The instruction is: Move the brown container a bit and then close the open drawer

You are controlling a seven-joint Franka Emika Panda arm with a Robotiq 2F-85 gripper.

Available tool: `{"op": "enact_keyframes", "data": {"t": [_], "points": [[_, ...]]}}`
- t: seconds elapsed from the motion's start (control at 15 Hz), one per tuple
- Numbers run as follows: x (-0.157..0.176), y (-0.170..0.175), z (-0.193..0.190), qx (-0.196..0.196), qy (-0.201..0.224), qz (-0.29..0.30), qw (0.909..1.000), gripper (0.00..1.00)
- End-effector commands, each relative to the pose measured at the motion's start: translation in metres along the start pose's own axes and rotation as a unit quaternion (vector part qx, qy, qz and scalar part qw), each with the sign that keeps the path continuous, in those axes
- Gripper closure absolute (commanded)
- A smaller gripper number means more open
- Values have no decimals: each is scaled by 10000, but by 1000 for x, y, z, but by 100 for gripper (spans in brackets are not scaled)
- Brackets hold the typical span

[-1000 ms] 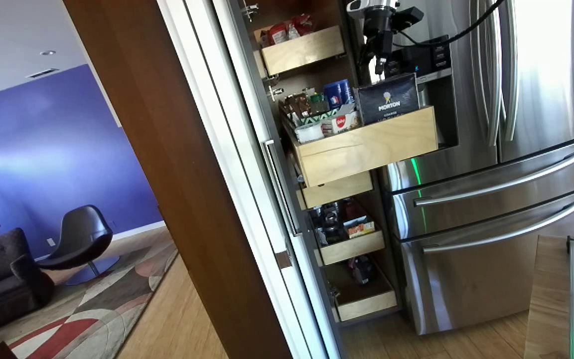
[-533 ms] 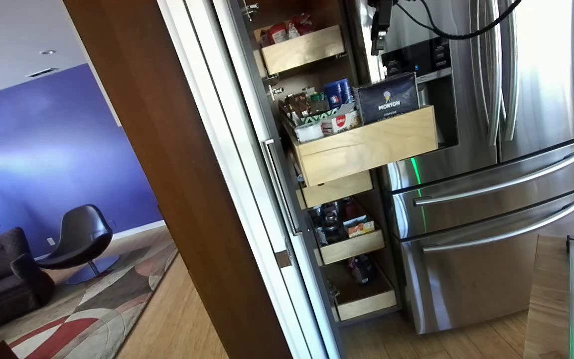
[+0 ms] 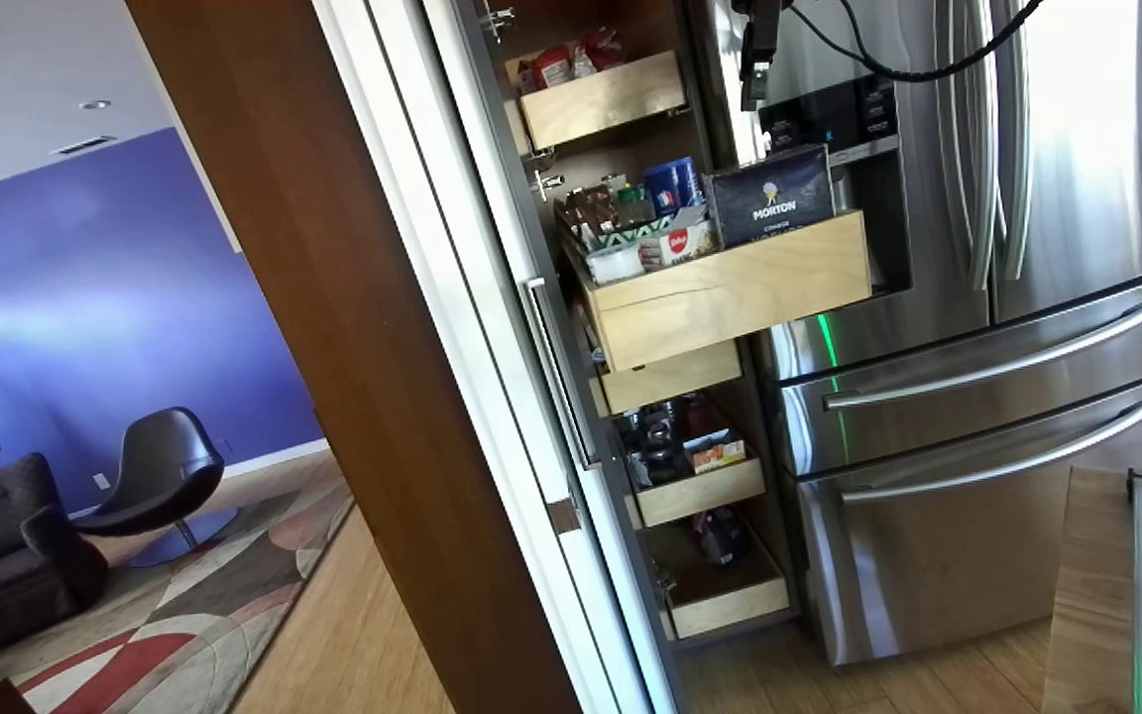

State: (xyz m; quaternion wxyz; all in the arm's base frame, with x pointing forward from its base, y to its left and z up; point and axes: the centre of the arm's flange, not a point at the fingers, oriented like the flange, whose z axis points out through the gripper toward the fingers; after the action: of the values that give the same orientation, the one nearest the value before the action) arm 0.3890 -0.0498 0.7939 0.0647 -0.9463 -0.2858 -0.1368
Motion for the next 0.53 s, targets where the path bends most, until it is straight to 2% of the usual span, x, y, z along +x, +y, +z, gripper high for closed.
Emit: {"op": "enact_keyframes", "data": {"t": [0.0,0.27,0.47], "points": [[0,0,8,-156,-148,26,9998,0],[-3,27,18,-333,-276,714,9965,0],[2,44,26,-598,-142,1093,9921,0]]}}
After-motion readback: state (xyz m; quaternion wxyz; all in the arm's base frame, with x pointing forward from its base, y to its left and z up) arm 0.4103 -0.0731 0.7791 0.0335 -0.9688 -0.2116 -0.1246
